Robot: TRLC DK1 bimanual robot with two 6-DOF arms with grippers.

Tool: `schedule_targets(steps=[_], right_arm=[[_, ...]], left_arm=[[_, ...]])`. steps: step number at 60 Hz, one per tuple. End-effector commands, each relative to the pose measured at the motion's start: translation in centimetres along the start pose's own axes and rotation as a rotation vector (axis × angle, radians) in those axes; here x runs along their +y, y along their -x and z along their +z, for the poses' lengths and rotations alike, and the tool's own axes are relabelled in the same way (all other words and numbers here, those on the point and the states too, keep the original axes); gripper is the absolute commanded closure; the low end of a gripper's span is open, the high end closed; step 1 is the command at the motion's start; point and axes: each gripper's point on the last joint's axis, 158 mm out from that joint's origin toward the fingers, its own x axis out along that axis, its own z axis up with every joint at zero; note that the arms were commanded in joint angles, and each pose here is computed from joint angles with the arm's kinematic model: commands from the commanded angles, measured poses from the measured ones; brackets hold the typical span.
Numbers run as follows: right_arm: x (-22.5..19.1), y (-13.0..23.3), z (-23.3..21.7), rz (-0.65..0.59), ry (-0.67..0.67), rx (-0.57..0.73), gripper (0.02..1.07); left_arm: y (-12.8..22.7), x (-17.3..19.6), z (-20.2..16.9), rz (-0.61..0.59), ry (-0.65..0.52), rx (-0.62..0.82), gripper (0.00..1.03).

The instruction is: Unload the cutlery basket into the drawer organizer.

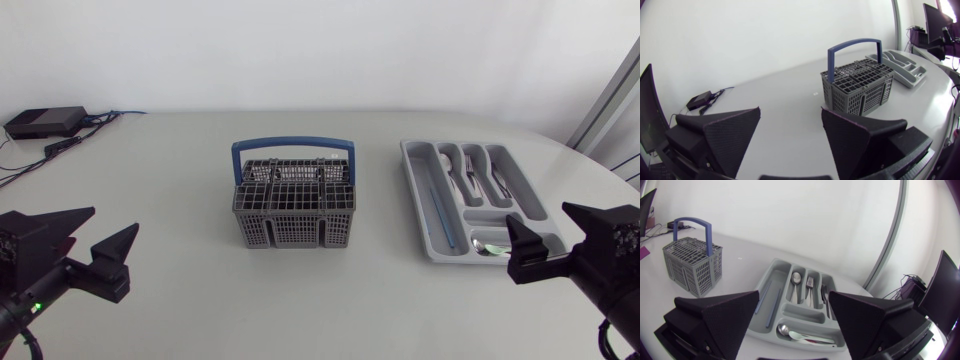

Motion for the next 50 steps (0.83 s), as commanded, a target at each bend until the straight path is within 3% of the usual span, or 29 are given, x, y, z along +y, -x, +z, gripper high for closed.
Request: schedule_targets(steps=[1, 32, 50], right_arm=[[0.3, 0.1, -0.6, -0.003, -0.054, -0.024, 0.07], [0.9, 1.3, -0.9, -0.011, -0.263, -0.208, 0.07], [0.9, 1.3, -0.9, -0.011, -0.263, -0.208, 0.07]], left_arm=[[-0.1, -0.1, -0.8, 0.015, 0.059, -0.018, 0.05], [0.5, 1.8, -1.3, 0.166, 0.265, -0.229, 0.05], [0.5, 1.8, -1.3, 0.166, 0.265, -0.229, 0.05]])
